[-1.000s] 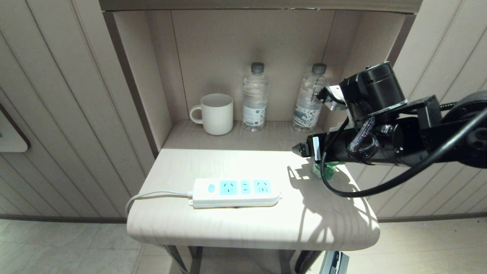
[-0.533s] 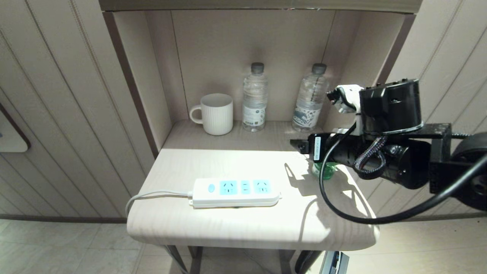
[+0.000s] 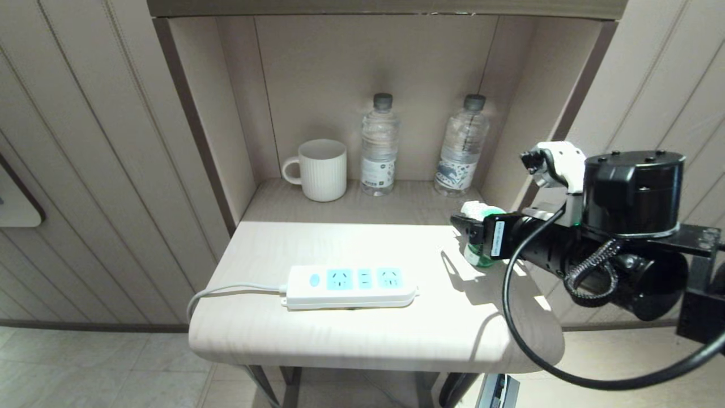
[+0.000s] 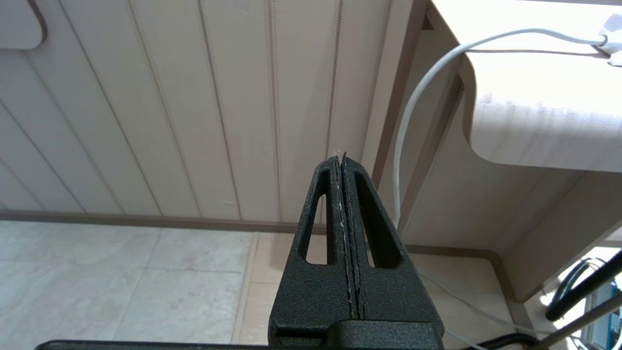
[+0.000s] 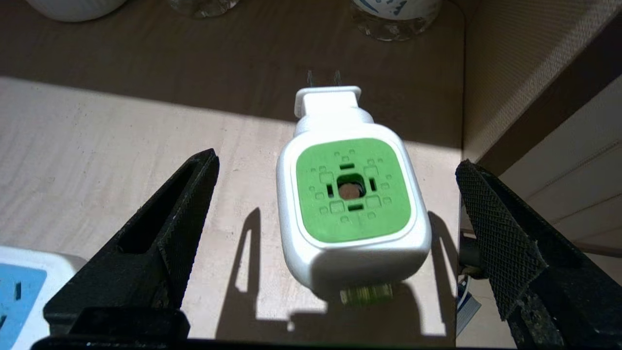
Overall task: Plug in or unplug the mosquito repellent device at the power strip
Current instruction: Pick up the mosquito repellent liquid
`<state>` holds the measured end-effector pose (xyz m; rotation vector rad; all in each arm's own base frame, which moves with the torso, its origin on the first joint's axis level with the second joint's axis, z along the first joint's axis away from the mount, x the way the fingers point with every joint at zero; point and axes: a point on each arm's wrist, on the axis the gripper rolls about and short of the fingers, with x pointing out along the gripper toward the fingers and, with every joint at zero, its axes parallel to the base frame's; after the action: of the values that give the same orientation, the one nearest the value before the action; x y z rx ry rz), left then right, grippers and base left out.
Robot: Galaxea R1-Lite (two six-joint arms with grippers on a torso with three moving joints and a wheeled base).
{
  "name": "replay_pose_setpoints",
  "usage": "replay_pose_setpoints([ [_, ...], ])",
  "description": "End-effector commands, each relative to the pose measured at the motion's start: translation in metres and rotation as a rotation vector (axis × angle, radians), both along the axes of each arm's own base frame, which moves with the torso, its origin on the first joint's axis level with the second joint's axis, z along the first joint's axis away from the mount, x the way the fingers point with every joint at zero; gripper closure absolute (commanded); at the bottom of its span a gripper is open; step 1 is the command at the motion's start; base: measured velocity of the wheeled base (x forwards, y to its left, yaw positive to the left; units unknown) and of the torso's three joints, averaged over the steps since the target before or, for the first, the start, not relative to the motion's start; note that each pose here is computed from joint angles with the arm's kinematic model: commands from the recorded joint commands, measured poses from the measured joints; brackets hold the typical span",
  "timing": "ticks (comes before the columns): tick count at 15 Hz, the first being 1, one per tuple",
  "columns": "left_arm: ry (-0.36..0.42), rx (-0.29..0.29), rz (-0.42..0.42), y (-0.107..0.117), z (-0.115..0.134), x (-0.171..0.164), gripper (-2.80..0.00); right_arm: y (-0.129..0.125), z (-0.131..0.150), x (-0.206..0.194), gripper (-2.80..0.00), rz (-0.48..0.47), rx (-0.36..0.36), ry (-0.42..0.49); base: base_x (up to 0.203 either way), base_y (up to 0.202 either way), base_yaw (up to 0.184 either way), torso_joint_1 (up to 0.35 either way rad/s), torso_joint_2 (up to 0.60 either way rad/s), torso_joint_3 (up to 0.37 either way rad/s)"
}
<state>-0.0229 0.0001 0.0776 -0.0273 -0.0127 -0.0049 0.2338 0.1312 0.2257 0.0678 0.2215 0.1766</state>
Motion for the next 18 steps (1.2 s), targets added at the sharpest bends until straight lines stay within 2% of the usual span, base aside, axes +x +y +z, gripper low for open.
replay_pose_setpoints([
  [1,0.0,0.0,0.0,0.0,0.0,0.0,0.0,-0.005,-0.002,-0.009,-2.8,0.005,0.002,-0.002,0.0,0.0,0.0,0.0,0.0,0.0],
  [5,0.0,0.0,0.0,0.0,0.0,0.0,0.0,-0.005,-0.014,-0.01,-2.8,0.021,0.019,-0.048,0.0,0.0,0.0,0.0,0.0,0.0],
  [9,0.0,0.0,0.0,0.0,0.0,0.0,0.0,-0.001,-0.039,-0.004,-2.8,0.032,0.031,-0.079,0.0,0.0,0.0,0.0,0.0,0.0],
  [12,0.0,0.0,0.0,0.0,0.0,0.0,0.0,-0.001,-0.038,-0.005,-2.8,0.038,0.058,-0.128,0.0,0.0,0.0,0.0,0.0,0.0],
  [18,-0.002,0.0,0.0,0.0,0.0,0.0,0.0,-0.001,-0.044,-0.005,-2.8,0.036,0.049,-0.109,0.0,0.0,0.0,0.0,0.0,0.0],
])
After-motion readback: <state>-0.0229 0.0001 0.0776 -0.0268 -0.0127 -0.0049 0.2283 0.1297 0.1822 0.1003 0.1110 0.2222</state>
